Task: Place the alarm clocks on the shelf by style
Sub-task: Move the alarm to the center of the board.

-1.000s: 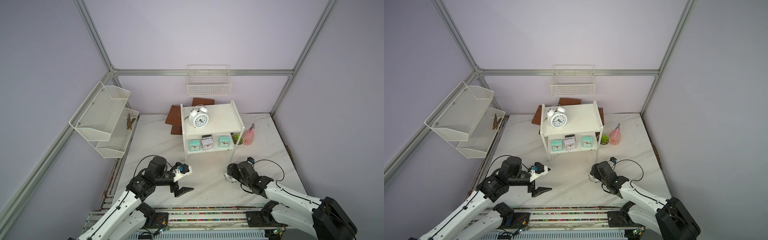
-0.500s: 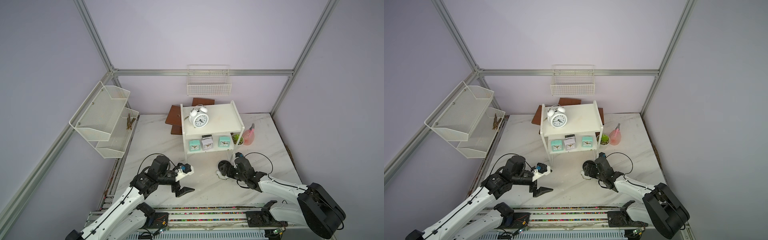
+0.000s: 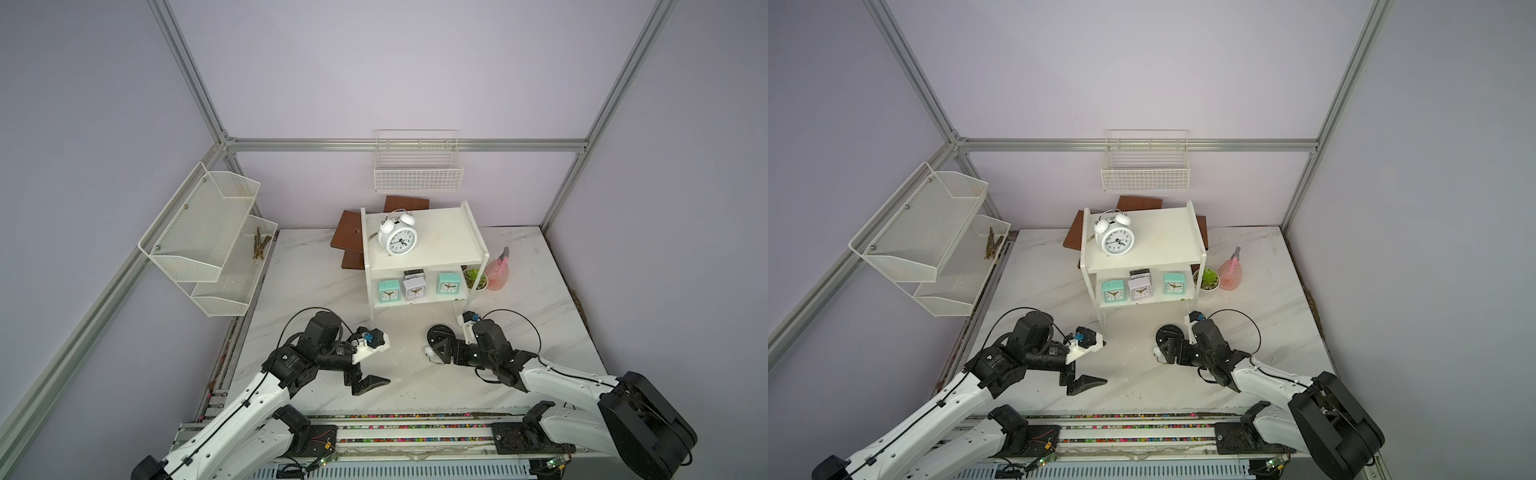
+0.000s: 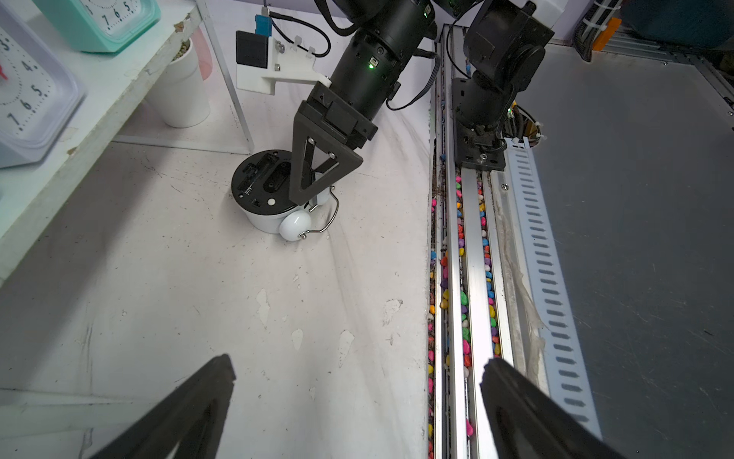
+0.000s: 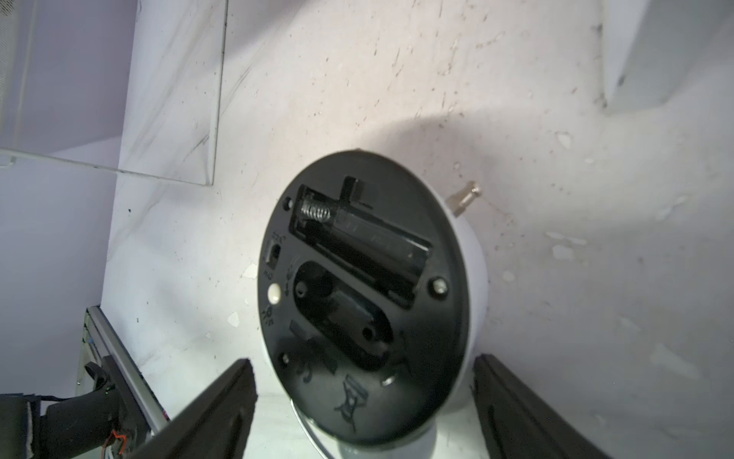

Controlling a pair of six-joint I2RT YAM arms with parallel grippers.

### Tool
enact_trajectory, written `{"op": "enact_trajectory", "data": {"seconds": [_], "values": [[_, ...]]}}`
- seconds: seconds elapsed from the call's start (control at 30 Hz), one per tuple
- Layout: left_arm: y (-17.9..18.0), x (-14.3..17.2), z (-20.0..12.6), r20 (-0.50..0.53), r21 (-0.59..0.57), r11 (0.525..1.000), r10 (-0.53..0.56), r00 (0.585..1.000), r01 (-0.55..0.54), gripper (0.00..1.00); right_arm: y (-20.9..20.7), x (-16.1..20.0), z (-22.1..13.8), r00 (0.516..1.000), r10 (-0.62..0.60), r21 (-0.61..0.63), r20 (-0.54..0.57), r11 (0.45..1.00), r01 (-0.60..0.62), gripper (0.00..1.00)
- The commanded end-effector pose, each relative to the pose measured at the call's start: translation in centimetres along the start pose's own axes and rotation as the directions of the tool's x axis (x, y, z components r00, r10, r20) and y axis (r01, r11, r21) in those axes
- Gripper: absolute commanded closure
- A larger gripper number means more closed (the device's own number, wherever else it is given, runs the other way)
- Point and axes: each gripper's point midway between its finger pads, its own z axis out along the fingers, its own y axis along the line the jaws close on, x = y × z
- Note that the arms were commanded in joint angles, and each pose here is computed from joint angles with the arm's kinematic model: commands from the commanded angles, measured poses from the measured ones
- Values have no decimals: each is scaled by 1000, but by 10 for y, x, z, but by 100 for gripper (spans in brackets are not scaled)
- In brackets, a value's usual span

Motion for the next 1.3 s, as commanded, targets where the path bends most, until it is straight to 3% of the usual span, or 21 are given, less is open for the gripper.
{"op": "enact_trajectory", "data": {"seconds": [0.0,0.17,0.37,0.8,0.9,1.03,1.27], "values": [[-2,-6,1,16,11,999,38,999,-38,0,3,0,4,998,59,-32,8,998,-58,7],[-3,-6,0,20,7,999,45,999,-45,0,5,-5,9,994,104,-57,36,993,-102,6],[-5,-6,-1,25,11,998,54,998,-54,0,0,3,21,997,71,-46,-5,996,-71,9],[0,4,24,-61,30,998,51,997,-49,0,44,26,30,986,-140,-244,-94,963,114,32],[4,8,31,-94,22,998,60,994,-58,0,49,27,29,983,-161,-262,-91,956,132,43],[4,9,34,-105,20,998,66,992,-65,0,49,24,26,987,-140,-252,-73,960,118,45],[1,10,33,-95,20,997,79,992,-77,0,39,5,15,1000,23,-156,-5,987,-24,36]]}}
